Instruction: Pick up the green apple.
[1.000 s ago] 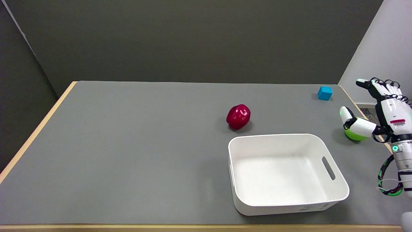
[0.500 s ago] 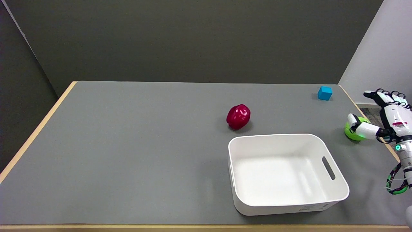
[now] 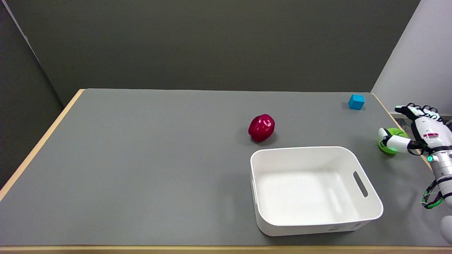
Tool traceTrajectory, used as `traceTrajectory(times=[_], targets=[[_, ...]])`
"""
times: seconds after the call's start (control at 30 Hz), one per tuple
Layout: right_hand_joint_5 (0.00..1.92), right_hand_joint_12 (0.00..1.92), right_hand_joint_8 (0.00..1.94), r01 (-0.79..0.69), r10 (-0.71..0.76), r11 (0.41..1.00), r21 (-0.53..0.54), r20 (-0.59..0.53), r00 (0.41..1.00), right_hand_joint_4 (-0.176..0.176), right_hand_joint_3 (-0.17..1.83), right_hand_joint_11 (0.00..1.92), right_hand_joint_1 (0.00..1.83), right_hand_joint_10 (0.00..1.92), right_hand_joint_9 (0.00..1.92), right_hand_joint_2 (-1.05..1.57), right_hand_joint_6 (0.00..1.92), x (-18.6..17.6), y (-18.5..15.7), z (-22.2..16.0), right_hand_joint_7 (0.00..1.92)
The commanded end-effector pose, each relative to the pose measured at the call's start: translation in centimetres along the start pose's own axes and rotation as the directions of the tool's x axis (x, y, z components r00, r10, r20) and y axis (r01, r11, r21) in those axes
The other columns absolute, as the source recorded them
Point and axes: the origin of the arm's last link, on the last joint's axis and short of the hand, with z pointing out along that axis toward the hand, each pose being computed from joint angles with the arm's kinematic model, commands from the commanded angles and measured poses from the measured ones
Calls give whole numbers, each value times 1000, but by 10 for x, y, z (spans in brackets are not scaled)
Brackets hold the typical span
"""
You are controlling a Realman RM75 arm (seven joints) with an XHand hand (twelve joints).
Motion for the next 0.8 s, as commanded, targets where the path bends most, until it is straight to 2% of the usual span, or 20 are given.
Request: traceTrajectory(times=[0.03,0.3,0.43,0.5,0.7,0.8], targets=[[291,757,375,-4,8,999,-47,79,997,-36,844,-1,591,640,63,675,501,-21,5,17,297],[291,759,372,-6,12,998,-67,95,995,-36,844,-1,591,639,62,674,501,-28,10,11,295],[292,778,373,-4,12,997,-76,104,994,-32,867,-1,648,640,64,671,506,-31,12,6,292],[276,941,462,-5,14,997,-79,107,994,-32,990,-1,731,655,70,634,580,-33,12,5,257],[294,1110,436,1,9,997,-79,126,992,-26,993,0,743,692,114,667,595,-39,13,0,264],[309,1215,431,4,6,997,-79,130,992,-27,988,64,788,747,165,681,614,-40,13,0,279]])
